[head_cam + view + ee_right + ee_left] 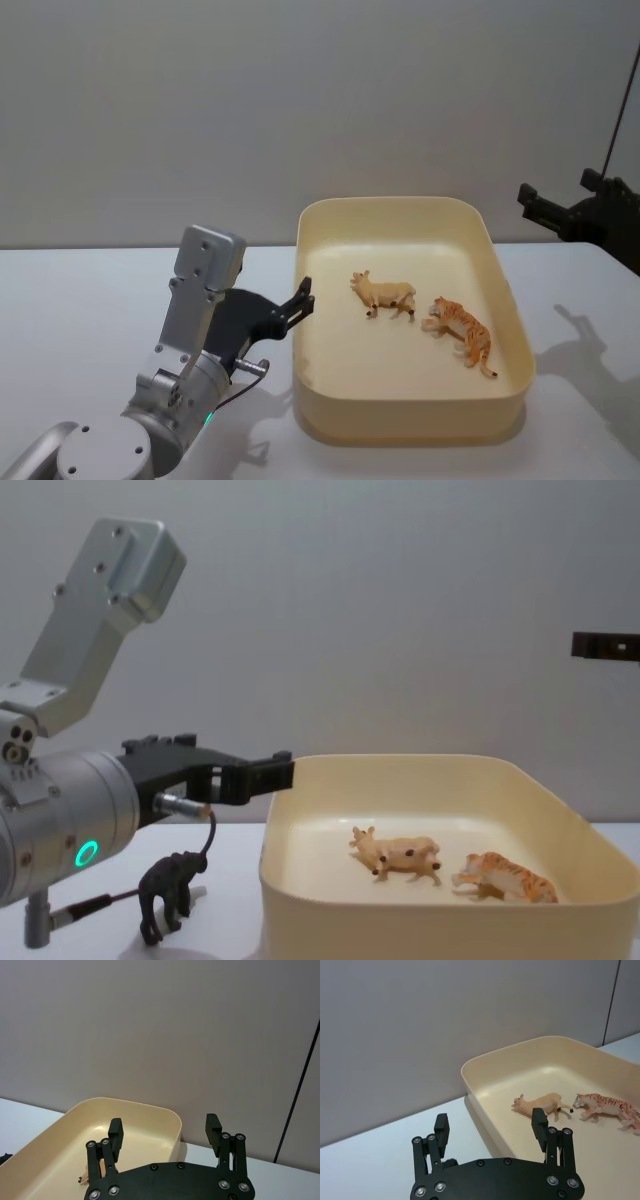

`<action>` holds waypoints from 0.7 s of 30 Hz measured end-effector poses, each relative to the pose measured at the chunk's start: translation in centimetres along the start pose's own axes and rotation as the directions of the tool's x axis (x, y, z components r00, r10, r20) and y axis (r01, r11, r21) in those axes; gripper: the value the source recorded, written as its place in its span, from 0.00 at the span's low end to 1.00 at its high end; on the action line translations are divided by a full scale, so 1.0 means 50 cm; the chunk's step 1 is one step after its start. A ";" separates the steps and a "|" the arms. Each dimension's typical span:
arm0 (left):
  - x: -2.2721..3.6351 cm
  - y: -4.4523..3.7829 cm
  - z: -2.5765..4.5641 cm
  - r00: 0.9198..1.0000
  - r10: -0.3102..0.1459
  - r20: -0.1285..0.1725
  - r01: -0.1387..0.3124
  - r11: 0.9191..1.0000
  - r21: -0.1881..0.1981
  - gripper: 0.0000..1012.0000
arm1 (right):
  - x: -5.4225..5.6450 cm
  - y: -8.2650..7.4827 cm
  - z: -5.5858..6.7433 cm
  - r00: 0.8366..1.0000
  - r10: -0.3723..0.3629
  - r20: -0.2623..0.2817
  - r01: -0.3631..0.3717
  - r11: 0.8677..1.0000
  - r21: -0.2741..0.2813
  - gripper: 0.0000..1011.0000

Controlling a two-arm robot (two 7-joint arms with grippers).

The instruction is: Pick up the toy alternately with two hands and place it into the central storage box.

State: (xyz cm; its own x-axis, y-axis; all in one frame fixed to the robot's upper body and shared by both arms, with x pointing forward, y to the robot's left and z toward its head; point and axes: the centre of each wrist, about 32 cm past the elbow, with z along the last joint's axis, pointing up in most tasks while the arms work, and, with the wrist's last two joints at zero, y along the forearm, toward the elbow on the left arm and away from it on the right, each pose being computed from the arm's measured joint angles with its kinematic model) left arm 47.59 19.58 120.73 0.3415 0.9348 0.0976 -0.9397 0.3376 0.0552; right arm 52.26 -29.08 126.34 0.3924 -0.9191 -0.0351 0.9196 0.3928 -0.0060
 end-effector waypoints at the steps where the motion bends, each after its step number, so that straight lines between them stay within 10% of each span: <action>1: 0.000 0.000 0.000 1.000 0.006 -0.005 -0.006 1.000 0.007 0.99 | 0.000 -0.001 0.000 1.000 -0.001 0.000 0.001 1.000 0.000 0.99; 21: 0.024 -0.026 0.006 0.994 0.108 -0.035 -0.098 0.972 0.213 0.99 | 0.003 -0.007 0.001 1.000 -0.009 0.000 0.009 1.000 0.005 0.99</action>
State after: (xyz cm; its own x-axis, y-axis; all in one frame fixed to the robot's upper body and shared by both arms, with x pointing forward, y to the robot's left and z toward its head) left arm 49.21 20.23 121.05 0.2376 0.9690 0.0681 -0.9428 0.2132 0.2562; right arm 52.00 -29.38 126.40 0.3841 -0.9226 -0.0353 0.9232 0.3844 -0.0014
